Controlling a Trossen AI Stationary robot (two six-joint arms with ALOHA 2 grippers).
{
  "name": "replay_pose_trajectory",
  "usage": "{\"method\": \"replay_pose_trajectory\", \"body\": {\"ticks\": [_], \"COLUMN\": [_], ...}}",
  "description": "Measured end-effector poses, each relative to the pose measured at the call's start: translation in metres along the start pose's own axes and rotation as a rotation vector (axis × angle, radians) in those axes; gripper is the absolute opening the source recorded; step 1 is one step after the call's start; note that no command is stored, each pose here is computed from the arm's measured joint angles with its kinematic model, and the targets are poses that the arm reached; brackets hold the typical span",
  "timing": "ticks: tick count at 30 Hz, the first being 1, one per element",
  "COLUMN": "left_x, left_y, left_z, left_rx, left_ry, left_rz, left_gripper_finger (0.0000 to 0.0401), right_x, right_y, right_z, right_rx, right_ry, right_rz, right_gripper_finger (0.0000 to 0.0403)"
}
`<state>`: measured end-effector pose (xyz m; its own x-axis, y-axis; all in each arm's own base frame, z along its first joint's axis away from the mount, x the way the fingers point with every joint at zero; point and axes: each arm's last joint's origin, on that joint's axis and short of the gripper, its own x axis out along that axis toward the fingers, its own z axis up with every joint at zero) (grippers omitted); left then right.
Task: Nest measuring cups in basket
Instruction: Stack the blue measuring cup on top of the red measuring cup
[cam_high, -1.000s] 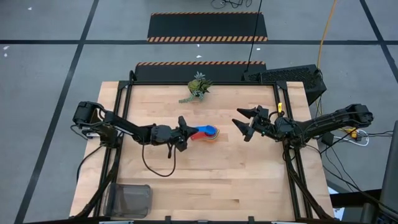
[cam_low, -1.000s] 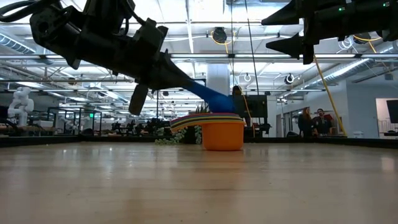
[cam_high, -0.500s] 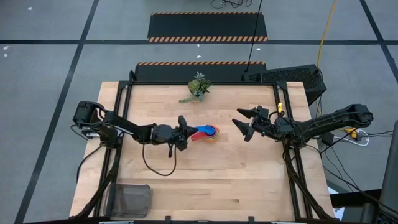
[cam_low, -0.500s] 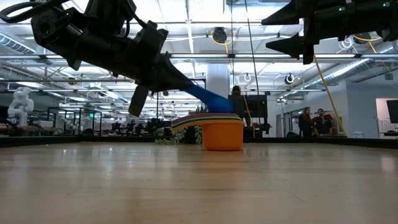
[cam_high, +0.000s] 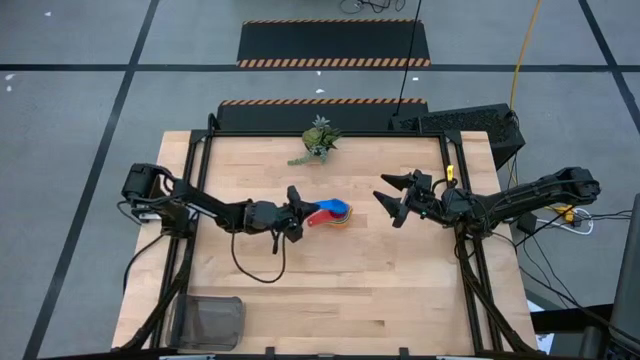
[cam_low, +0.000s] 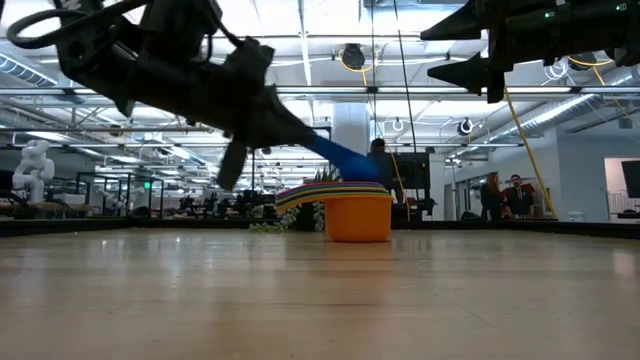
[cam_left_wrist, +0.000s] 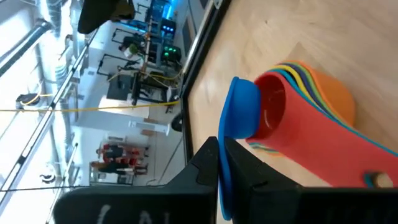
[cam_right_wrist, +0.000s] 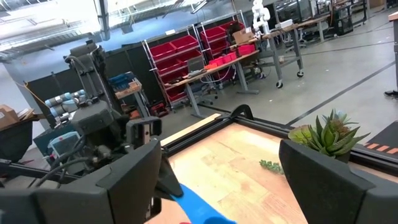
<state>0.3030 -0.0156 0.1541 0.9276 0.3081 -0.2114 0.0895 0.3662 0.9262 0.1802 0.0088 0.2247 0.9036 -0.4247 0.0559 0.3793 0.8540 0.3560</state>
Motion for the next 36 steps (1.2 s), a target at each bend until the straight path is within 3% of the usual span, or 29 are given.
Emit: {"method": "replay_pose_trajectory", "body": {"ticks": [9,19,26,36], "left_x": [0.029,0.028,0.028,0.025], "left_y": [-0.012,-0.01,-0.012,-0.012], "left_z": [0.014,0.014,0.013,0.019], "left_rx": [0.066,0.066,0.036,-0.167], "left_ry": [0.03,0.04,0.05,0.018], "left_rz": [-0.007,-0.007,-0.023,-0.024], "left_gripper_finger": [0.0012,0.0019,0.0092,0.0199], "right_x": [0.0,0.0,0.0,0.0], "right_y": [0.0,0.0,0.0,0.0], "right_z": [0.001,0.0,0.0,0.0], "right_rx": [0.004,0.001,0.0,0.0], "right_ry": [-0.006,0.0,0.002,0.002], "right_rz": [0.003,0.005,0.004,0.005], "right_gripper_finger": [0.0318,0.0318,0.0318,0.0318]}}
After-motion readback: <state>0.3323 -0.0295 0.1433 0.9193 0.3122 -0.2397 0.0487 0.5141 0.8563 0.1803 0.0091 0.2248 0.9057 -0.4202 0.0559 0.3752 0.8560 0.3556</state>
